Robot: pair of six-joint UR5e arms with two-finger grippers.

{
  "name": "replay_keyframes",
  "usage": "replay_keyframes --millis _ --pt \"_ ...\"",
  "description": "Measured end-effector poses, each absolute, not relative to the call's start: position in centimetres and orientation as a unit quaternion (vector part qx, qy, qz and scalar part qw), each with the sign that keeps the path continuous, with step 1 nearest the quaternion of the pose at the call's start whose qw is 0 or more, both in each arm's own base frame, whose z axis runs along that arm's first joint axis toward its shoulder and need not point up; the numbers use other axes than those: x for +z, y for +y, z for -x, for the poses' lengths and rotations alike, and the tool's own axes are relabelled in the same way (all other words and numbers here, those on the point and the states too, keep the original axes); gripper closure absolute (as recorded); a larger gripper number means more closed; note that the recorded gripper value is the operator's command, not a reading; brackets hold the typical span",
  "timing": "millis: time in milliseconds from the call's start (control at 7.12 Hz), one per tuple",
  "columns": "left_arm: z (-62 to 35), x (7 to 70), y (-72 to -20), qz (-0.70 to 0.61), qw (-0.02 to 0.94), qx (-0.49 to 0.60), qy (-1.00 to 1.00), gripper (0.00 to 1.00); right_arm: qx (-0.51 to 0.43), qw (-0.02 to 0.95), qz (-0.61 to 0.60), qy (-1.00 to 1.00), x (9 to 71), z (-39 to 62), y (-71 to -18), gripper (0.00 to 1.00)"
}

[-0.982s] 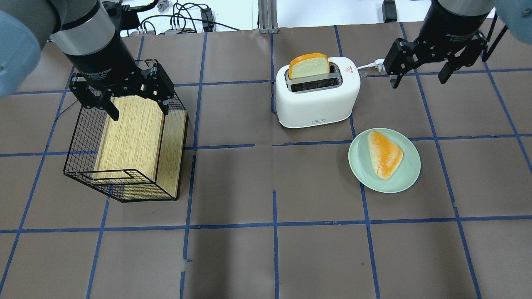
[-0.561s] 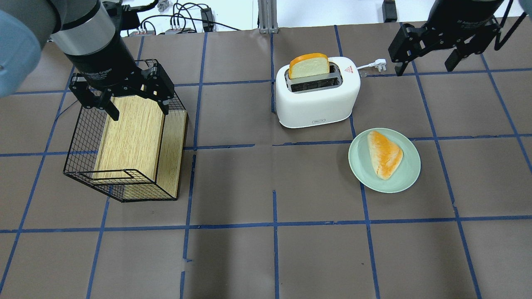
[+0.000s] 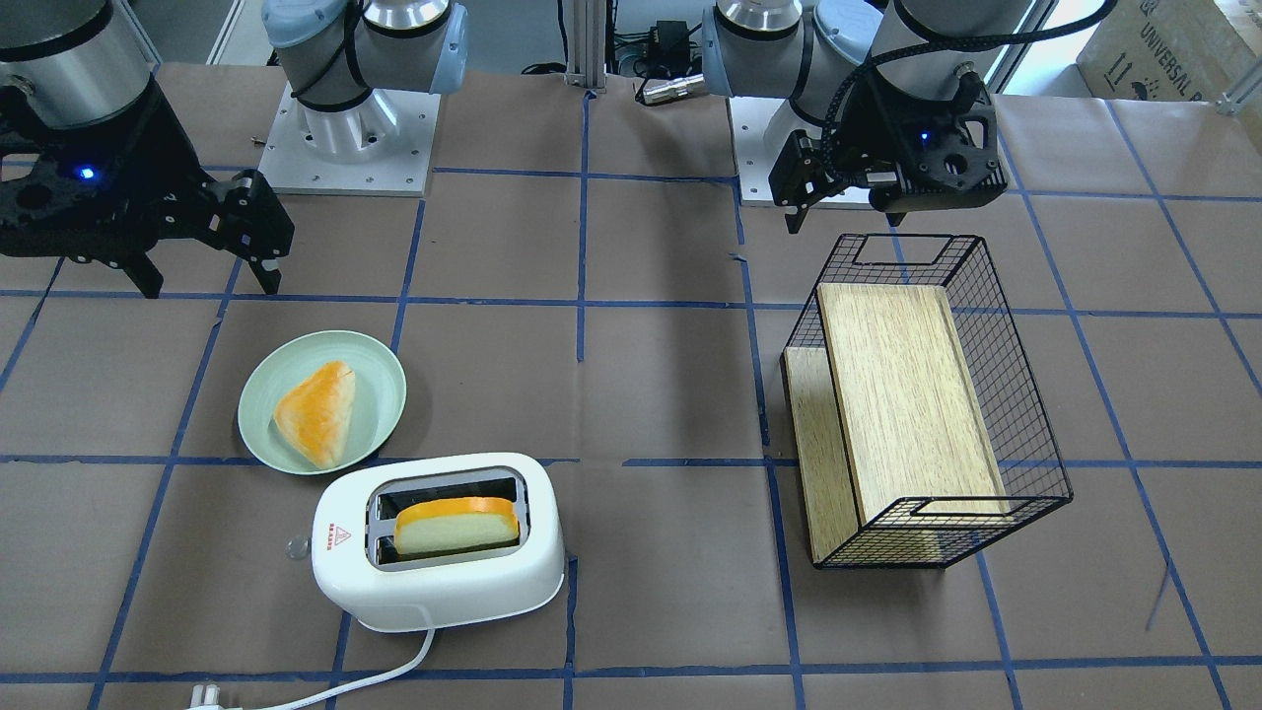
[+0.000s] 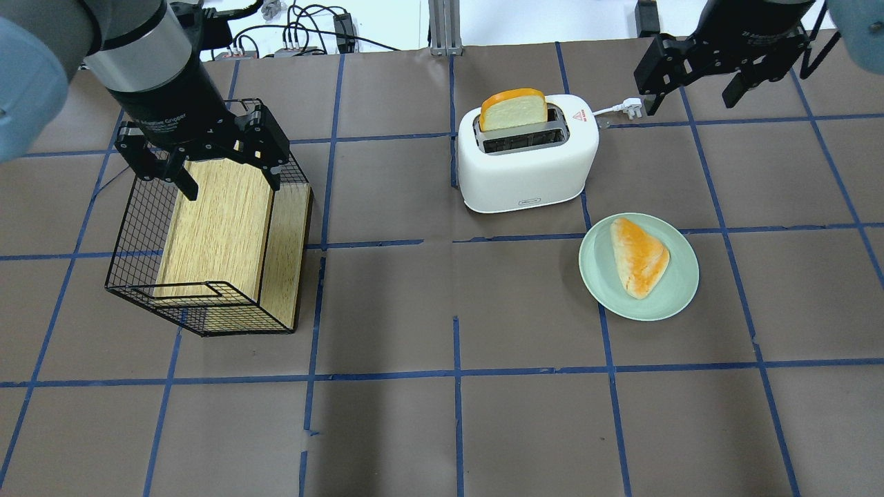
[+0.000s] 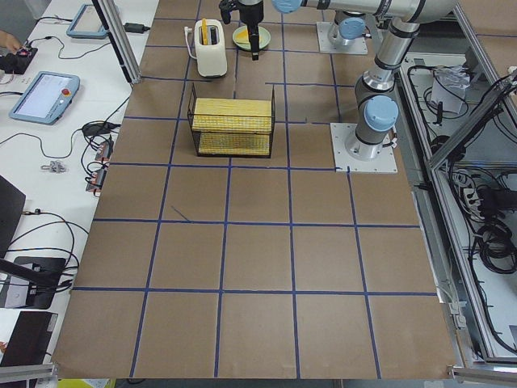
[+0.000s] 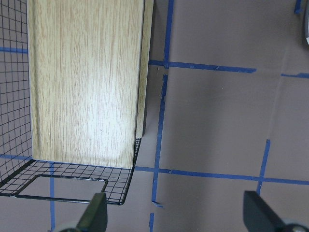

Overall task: Press toaster with right arm
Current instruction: 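Lower the right gripper onto the toaster's lever beside the knob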

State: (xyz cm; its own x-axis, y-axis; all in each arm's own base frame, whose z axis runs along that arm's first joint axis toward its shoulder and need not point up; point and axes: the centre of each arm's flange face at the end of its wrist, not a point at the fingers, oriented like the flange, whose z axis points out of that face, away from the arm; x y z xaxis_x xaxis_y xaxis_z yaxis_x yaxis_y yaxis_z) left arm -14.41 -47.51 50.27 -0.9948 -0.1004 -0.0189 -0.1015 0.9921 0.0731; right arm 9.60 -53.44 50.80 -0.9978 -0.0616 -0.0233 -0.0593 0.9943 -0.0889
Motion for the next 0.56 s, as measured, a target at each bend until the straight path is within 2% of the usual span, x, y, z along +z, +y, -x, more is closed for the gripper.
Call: replay_keyframes --millis 561 --pt "14.4 50.3 -47.5 0.051 0.008 0.038 0.998 0.0 -0.045 0.122 0.039 0.991 46.6 -5.4 -58.5 0.98"
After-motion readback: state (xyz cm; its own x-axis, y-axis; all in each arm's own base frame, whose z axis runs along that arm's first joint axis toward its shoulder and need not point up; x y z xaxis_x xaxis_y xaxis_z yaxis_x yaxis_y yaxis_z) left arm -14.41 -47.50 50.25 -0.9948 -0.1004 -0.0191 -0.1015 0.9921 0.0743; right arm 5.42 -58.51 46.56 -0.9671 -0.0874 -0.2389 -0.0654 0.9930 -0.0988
